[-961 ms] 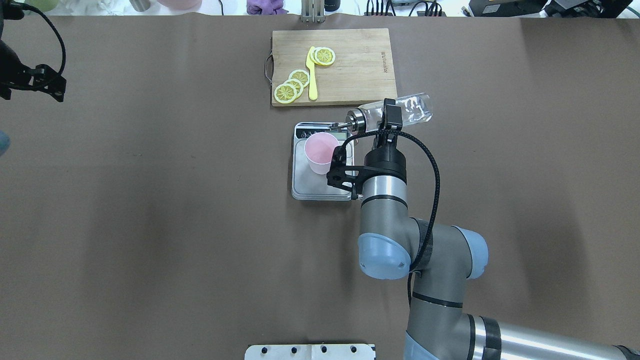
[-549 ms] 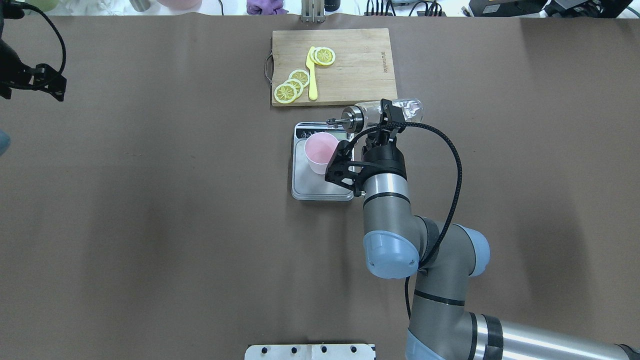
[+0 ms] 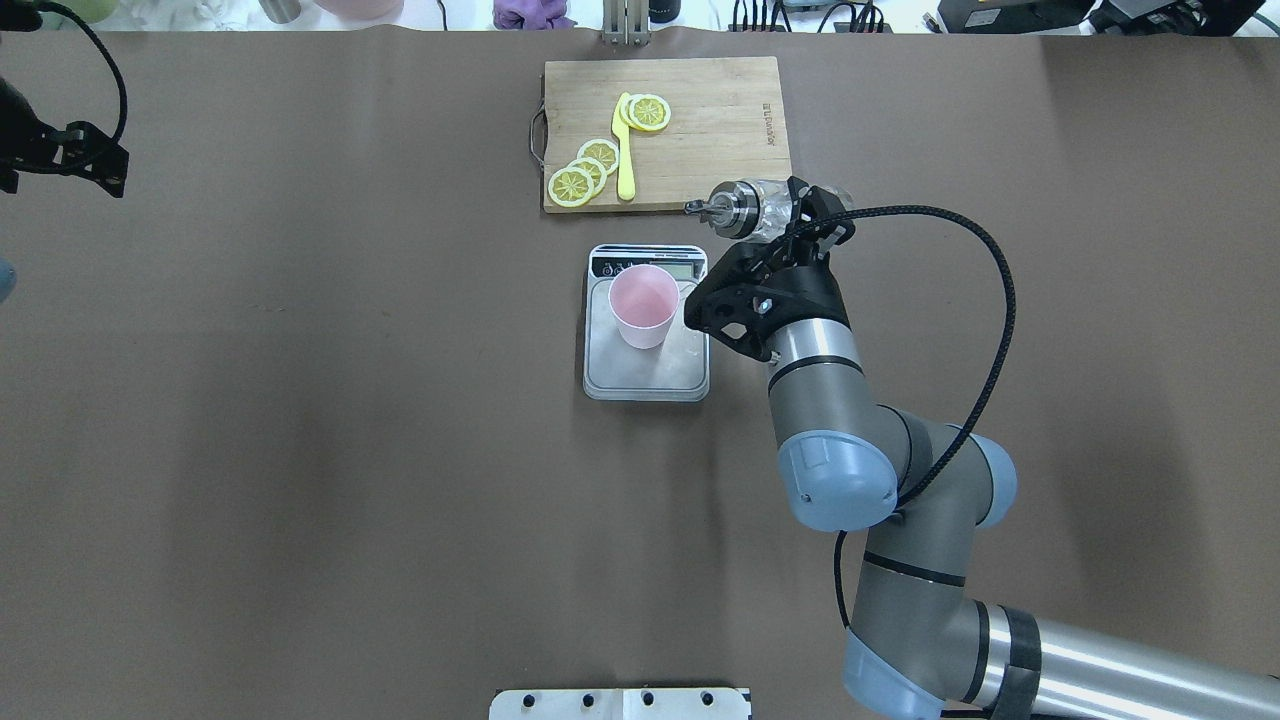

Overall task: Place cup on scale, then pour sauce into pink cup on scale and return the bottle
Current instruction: 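Turn the bottle upright with the right gripper and move it away, then lower the bottle with the right gripper back onto the table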

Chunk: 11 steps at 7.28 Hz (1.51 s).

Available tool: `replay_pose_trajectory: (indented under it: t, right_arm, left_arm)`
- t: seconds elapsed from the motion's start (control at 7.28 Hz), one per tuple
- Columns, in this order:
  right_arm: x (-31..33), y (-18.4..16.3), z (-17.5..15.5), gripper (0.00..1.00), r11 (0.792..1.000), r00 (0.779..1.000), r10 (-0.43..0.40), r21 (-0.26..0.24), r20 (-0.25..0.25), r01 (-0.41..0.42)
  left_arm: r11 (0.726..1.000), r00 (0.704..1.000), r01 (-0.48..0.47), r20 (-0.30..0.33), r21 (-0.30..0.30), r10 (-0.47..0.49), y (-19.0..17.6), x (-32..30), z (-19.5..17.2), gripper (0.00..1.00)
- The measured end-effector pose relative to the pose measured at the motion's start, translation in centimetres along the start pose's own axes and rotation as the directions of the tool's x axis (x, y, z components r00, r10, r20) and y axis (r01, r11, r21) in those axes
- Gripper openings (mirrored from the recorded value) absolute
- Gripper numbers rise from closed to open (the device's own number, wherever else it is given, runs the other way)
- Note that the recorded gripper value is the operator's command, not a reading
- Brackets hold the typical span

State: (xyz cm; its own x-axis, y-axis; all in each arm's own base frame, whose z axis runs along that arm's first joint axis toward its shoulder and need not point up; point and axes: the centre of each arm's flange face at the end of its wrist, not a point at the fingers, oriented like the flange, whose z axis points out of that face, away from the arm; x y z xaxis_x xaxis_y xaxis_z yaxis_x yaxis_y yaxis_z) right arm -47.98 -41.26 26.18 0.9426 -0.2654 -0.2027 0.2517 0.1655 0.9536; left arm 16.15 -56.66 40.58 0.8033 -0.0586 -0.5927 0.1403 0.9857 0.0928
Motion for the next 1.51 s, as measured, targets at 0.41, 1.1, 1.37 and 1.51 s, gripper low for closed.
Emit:
replay_pose_trajectory:
  t: [0.41, 1.1, 1.37, 1.51]
  right_arm:
    - [3.5, 0.8, 0.2, 0.12, 0.936, 0.935, 0.352, -0.017, 0.044, -0.352]
    - [5.7, 5.1, 1.7, 0.12, 0.703, 0.706, 0.709, -0.094, 0.011, -0.705]
    - [7.3, 6.9, 2.9, 0.12, 0.626, 0.633, 0.774, -0.140, -0.007, -0.767]
    - [8.4, 8.1, 3.8, 0.12, 0.595, 0.606, 0.795, -0.172, -0.018, -0.785]
  left_arm:
    - [1.000, 1.000, -0.002, -0.006, 0.011, 0.002, -0.1, 0.1, -0.6, 0.99]
    - [1.000, 1.000, -0.002, -0.010, 0.021, 0.002, -0.2, 0.1, -1.2, 0.99]
    - [1.000, 1.000, -0.002, -0.010, 0.022, 0.002, -0.2, 0.1, -1.2, 0.99]
    - [1.000, 1.000, -0.003, -0.011, 0.023, 0.003, -0.2, 0.2, -1.3, 0.99]
